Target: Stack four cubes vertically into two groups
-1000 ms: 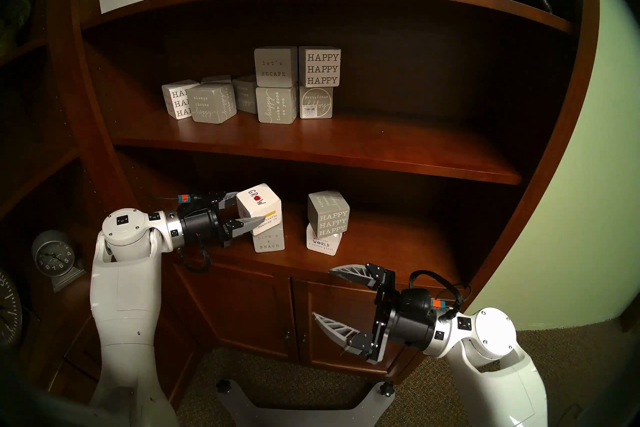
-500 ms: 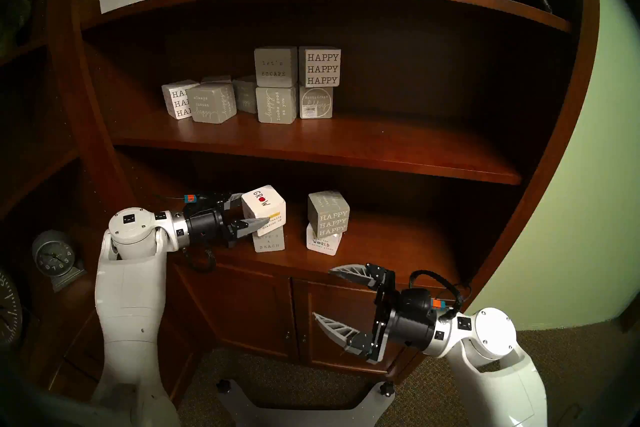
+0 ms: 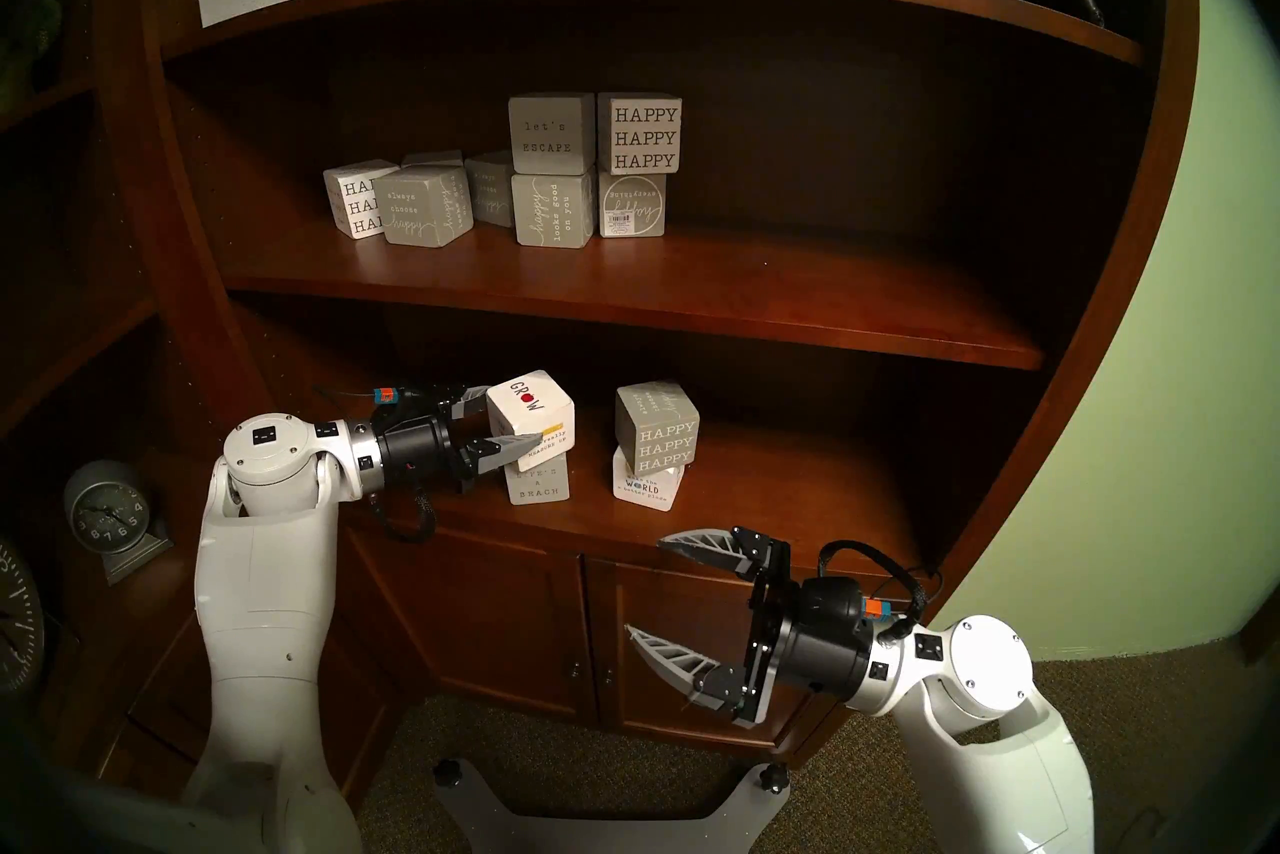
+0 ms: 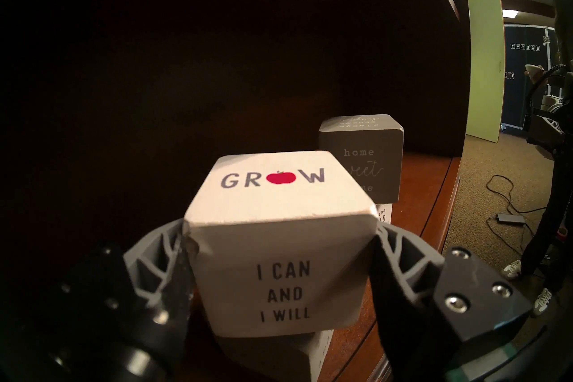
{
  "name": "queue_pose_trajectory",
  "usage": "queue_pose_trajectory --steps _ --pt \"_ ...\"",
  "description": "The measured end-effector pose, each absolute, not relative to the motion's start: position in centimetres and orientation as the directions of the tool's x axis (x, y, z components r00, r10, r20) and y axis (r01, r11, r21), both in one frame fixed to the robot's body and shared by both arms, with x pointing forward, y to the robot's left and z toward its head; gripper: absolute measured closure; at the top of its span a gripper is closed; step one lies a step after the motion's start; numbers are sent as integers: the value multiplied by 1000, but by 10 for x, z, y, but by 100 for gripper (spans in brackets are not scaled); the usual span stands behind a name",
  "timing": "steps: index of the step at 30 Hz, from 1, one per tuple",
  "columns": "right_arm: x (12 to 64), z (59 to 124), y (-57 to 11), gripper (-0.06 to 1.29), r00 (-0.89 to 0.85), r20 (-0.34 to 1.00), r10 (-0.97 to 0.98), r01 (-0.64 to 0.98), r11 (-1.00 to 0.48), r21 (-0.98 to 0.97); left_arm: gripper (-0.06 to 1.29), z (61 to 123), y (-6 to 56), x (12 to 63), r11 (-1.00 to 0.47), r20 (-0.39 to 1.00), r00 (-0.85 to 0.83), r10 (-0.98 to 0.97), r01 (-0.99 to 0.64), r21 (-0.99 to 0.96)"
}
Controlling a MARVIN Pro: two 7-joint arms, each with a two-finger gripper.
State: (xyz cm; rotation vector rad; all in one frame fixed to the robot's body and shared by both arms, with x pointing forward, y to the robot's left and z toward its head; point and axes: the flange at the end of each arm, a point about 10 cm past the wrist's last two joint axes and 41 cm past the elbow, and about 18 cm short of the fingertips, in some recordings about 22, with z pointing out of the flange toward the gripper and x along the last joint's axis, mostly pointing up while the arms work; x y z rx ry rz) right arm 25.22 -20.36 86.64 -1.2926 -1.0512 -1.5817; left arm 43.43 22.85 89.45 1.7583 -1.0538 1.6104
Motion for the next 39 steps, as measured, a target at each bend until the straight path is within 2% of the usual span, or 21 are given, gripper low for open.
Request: queue_pose_trajectory --steps 27,39 --pt "252 866 -203 3 -138 987 -86 943 -316 104 32 889 233 433 -564 986 -3 -169 -820 -99" --pt "252 866 -203 3 -137 987 -86 943 -316 104 14 889 232 434 -564 987 -8 -160 -820 -98"
